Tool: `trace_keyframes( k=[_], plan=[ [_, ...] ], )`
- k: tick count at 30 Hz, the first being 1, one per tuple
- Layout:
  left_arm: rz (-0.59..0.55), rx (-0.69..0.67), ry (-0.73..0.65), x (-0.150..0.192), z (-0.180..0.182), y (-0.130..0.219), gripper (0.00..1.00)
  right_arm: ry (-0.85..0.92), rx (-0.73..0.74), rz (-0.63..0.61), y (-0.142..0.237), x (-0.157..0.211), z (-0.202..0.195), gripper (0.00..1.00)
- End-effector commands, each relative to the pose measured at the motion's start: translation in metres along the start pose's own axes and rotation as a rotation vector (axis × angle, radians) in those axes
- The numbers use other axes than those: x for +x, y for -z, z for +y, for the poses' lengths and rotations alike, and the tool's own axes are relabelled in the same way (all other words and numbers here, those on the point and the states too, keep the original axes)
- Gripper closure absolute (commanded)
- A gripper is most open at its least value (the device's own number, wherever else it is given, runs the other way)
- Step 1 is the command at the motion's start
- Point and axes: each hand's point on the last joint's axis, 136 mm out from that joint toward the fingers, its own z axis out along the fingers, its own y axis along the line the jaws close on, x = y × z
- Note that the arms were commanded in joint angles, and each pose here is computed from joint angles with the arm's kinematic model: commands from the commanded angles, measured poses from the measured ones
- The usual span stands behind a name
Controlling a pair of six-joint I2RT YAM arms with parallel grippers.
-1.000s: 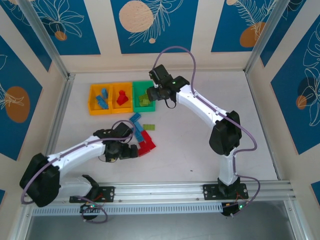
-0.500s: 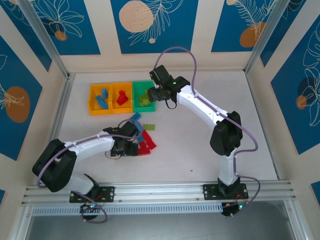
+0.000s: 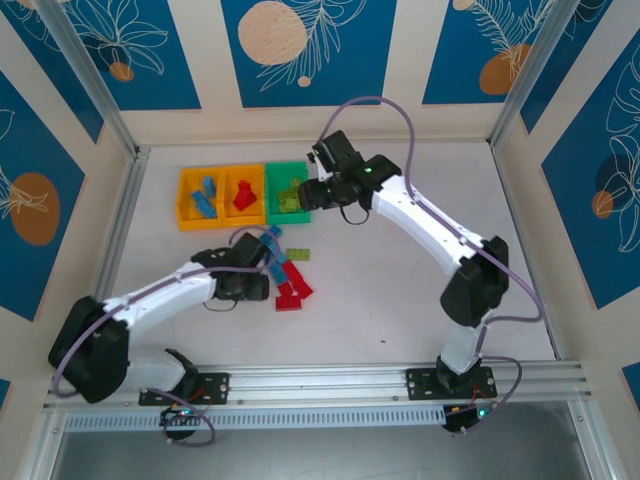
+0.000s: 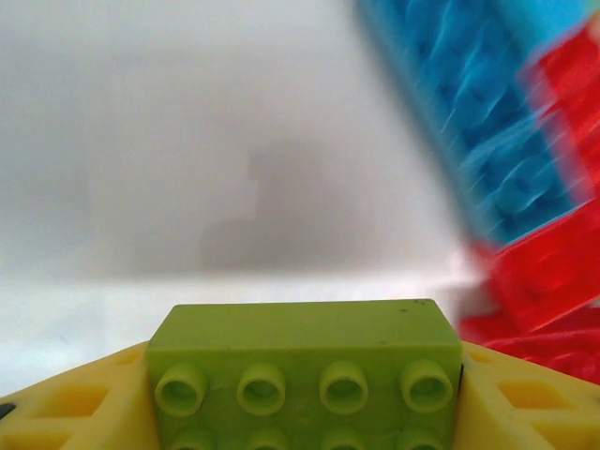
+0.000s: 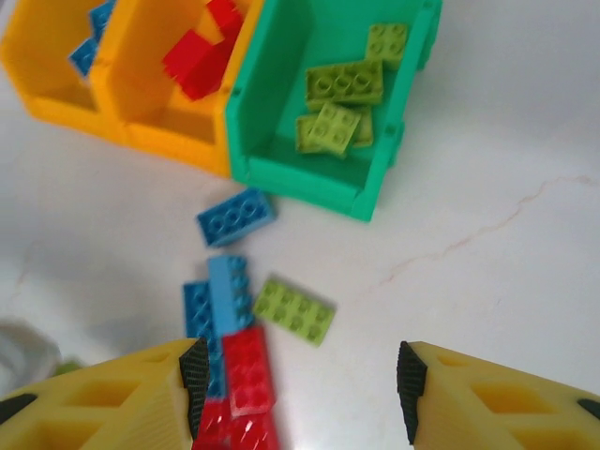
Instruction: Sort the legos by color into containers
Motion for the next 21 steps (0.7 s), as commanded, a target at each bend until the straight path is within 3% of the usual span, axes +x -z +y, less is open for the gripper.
trace_keyframes(
  k=[1, 6, 13, 17, 21],
  plan=[
    [-0.164, 0.048, 0.050, -0.066, -0.003, 0.039, 0.49, -0.079, -0.116, 0.031, 0.031, 0.023, 0.016, 0.42],
    [-0.252, 0.072, 0.043, -0.153, -0.024, 0.039, 0.49, -0.116, -0.124, 0.000, 0.049, 0.040, 0.013, 0.41],
    [-0.298, 0.058, 0.033, -0.266, -0.047, -0.013, 0.52, -0.128, -0.047, 0.000, 0.048, 0.057, 0.000, 0.34],
    [-0.304, 0.042, 0.029, -0.301, -0.054, -0.036, 0.50, -0.145, -0.003, -0.009, 0.050, 0.058, -0.009, 0.31],
    [-0.286, 0.081, 0.023, -0.314, -0.066, -0.052, 0.41, -0.152, 0.004, -0.010, 0.052, 0.061, -0.013, 0.30]
  ],
)
